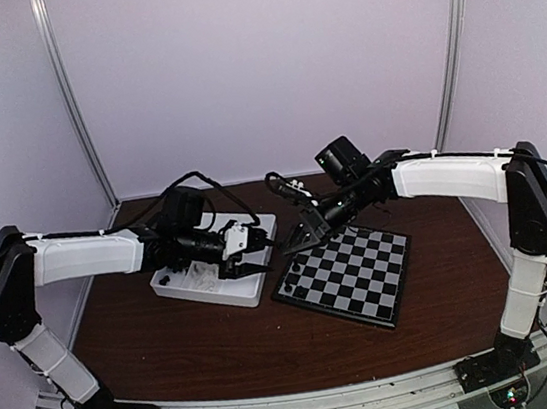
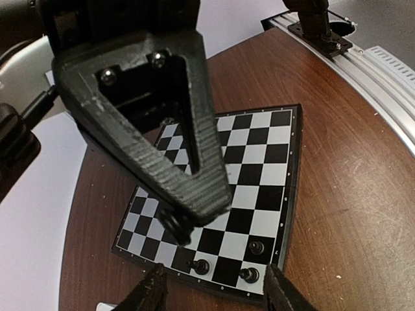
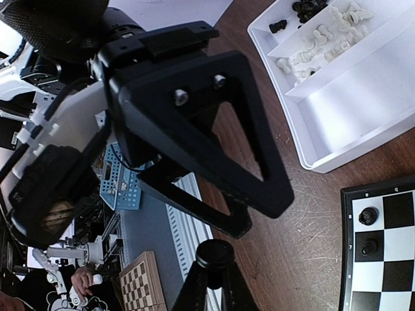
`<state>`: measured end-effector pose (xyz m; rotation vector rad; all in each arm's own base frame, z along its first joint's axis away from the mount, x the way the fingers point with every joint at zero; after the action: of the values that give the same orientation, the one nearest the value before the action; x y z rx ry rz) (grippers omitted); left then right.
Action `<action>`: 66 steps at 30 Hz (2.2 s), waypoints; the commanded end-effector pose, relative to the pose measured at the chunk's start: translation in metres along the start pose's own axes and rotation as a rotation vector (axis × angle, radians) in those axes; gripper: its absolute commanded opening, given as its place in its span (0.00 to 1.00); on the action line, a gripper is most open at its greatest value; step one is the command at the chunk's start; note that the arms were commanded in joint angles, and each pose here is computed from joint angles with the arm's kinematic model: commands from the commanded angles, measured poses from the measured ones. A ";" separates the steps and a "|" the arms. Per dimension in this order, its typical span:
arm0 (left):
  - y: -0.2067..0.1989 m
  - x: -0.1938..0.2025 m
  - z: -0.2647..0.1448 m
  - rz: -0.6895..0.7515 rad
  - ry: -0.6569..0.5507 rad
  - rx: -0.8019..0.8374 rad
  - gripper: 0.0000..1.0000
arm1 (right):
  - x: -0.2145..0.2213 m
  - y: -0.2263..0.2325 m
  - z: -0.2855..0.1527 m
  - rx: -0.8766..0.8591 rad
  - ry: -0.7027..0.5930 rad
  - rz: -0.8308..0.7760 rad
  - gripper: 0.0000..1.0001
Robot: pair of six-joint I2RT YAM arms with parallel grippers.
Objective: Set up the chess pieces on the board
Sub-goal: Place the chess piece on the chessboard.
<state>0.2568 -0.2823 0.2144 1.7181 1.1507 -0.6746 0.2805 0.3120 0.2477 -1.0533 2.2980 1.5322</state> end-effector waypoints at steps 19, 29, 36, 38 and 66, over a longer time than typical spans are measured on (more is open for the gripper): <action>0.014 -0.006 0.012 0.119 -0.039 0.039 0.43 | 0.001 -0.023 0.019 -0.081 0.018 0.064 0.01; 0.011 -0.003 0.012 0.135 -0.030 0.060 0.41 | 0.000 -0.032 0.022 -0.081 0.013 0.096 0.01; 0.013 -0.001 0.014 0.138 -0.018 0.060 0.30 | -0.003 -0.038 0.021 -0.079 -0.007 0.113 0.01; 0.013 -0.001 0.014 0.139 -0.014 0.061 0.27 | -0.004 -0.040 0.021 -0.083 -0.009 0.119 0.01; 0.026 0.004 0.023 0.073 0.044 0.019 0.09 | -0.008 -0.051 0.017 -0.087 -0.063 0.140 0.18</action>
<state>0.2787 -0.2973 0.2083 1.8179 1.0946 -0.5827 0.3110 0.3184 0.2069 -0.8583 2.3773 1.7051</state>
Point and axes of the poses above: each gripper's point midway between its finger pads, its own z axis out along the fingers, its own y axis along the line the jaws close on, x = y × z, the point moved 10 cm from there along -z, back along the fingers, and after that the axes turned 5 degrees about -z, right-handed, at the moved point
